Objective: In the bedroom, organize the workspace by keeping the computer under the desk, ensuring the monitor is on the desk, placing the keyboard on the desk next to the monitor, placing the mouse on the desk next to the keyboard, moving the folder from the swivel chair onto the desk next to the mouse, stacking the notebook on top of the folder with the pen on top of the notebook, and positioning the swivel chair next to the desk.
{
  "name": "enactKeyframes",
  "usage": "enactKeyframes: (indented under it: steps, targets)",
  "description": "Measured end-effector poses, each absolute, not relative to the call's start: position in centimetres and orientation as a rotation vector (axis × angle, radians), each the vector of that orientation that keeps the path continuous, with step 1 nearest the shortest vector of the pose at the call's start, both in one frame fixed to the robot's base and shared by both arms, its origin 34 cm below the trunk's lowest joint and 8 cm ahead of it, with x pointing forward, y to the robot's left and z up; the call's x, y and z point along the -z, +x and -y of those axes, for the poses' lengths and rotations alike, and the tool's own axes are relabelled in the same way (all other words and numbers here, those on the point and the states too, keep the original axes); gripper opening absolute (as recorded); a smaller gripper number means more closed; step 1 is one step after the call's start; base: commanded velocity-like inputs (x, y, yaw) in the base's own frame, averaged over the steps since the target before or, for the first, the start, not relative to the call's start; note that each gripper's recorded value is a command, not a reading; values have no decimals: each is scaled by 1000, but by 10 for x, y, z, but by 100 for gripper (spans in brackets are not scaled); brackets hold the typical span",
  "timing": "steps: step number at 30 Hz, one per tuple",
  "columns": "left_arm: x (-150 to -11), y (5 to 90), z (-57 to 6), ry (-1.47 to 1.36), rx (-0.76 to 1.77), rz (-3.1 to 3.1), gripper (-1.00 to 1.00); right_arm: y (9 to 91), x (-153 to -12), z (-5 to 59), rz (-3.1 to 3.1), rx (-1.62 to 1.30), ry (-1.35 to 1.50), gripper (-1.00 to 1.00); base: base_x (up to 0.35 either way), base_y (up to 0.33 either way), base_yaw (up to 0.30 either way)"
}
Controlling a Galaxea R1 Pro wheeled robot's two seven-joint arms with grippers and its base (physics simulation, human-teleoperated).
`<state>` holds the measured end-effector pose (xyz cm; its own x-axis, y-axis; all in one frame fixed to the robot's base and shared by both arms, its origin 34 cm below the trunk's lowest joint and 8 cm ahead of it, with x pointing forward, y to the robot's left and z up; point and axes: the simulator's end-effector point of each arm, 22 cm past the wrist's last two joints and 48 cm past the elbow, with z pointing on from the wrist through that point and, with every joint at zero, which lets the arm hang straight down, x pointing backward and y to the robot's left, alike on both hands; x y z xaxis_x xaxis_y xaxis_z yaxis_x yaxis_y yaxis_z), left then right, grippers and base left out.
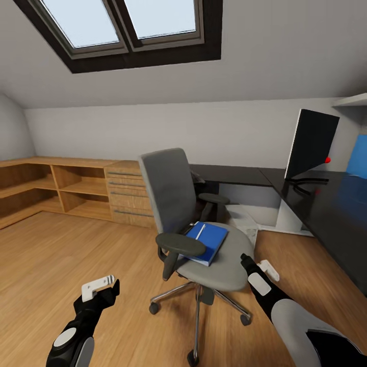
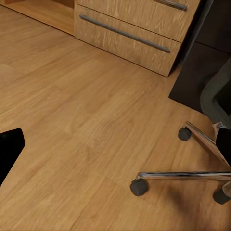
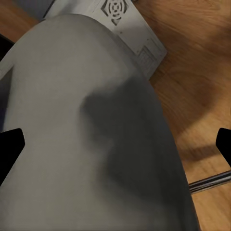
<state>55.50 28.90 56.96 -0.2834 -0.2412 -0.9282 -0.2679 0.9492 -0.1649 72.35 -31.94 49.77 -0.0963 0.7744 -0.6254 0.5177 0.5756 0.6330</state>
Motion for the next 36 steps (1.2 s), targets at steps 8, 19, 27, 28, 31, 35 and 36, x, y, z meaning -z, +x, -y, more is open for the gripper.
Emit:
enactKeyframes:
  steps: [8,19,27,28,31,35,36]
  targets:
    - [-570,555,-289,-373,-28,-1874,100,724,-498,319,-1760,-308,1067,100,0,0,0]
    - [-570,555,-289,-373,-28,-1875,100,724,-498,320,-1759,-307,1068,100,0,0,0]
    - [-570,555,-290,-372,-29,-1873,100,723,-498,320,-1760,-306,1069,100,121,0,0]
    - [-570,555,-290,-372,-29,-1874,100,723,-498,320,-1760,-306,1069,100,134,0,0]
    - [-569,555,-290,-373,-30,-1874,100,723,-497,320,-1761,-306,1070,100,77,0,0]
    - [-570,555,-290,-373,-29,-1873,100,723,-497,320,-1762,-306,1070,100,60,0,0]
    - [-570,555,-290,-372,-29,-1873,100,723,-497,320,-1762,-306,1070,100,185,0,0]
